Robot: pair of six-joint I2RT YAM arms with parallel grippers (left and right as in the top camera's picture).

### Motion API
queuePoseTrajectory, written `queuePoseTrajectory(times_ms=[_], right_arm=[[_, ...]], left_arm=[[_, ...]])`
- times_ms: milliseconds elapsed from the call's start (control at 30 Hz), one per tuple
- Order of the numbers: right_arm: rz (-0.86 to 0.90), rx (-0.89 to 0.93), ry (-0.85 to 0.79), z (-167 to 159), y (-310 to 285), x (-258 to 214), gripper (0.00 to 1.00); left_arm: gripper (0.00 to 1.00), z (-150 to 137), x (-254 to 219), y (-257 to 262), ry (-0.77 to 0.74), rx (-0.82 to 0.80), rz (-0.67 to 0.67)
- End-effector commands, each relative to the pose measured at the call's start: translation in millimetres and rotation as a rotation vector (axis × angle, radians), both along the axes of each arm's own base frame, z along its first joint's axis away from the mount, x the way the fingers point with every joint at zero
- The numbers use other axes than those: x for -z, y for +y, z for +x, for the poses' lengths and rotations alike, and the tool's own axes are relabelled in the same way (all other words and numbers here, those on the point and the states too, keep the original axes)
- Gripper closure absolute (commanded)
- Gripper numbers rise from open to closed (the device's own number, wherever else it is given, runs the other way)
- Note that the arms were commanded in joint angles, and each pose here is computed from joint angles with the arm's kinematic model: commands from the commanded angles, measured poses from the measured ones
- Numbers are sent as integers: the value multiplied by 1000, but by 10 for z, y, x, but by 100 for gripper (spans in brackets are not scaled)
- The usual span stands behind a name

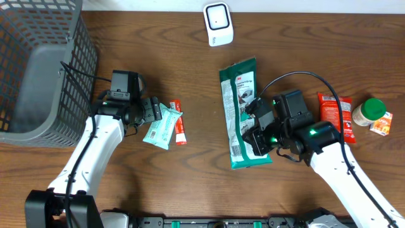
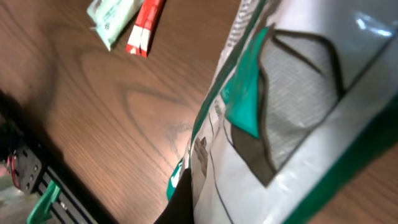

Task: Scan the item barcode
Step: 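Lift the gloves pack with the right gripper toward the scanner, then hold the gloves pack in front of the white scanner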

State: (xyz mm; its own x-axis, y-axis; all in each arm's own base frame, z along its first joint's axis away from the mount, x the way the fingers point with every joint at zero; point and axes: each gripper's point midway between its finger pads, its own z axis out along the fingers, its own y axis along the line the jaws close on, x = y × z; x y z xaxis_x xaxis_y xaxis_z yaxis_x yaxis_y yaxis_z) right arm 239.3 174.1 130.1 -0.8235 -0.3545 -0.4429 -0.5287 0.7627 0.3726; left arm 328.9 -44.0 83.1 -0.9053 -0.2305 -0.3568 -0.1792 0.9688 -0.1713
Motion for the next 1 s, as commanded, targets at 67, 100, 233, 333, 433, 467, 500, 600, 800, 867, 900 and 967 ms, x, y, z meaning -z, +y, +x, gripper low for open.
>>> queuePoseTrajectory(times_ms=[67, 100, 233, 333, 433, 467, 500, 600, 800, 867, 900, 967], right_arm=[[-78, 43, -162, 305, -126, -733, 99], [-98, 54, -172, 324, -163, -845, 99], [-200, 90, -199, 436, -316, -1342, 99], [-262, 78, -194, 536, -357, -1628, 99], [-336, 77, -210, 755, -375, -1888, 99], [-340, 77, -218, 816, -352, -1937, 99], [-345, 70, -232, 899, -308, -1990, 99], [-391, 7, -301, 1188, -143, -2046, 99], [-617, -221, -375, 1640, 102, -1570, 99], [-641, -295, -389, 1758, 222, -1405, 99], [-684, -350, -412, 1884, 289, -1274, 99], [-760, -402, -461, 2097, 342, -1133, 99]], left_arm=[[15, 14, -4, 28, -1, -6, 12], [15, 14, -4, 28, -1, -6, 12], [15, 14, -4, 28, -1, -6, 12], [15, 14, -4, 28, -1, -6, 12], [15, 14, -4, 28, -1, -6, 12], [15, 15, -6, 28, -1, -6, 12], [15, 14, -4, 27, -1, -5, 12], [15, 15, -5, 28, -1, -6, 12], [15, 15, -6, 27, -1, -5, 12], [15, 14, -4, 28, -1, -6, 12], [15, 14, -4, 28, -1, -6, 12], [15, 14, -4, 28, -1, -6, 12]])
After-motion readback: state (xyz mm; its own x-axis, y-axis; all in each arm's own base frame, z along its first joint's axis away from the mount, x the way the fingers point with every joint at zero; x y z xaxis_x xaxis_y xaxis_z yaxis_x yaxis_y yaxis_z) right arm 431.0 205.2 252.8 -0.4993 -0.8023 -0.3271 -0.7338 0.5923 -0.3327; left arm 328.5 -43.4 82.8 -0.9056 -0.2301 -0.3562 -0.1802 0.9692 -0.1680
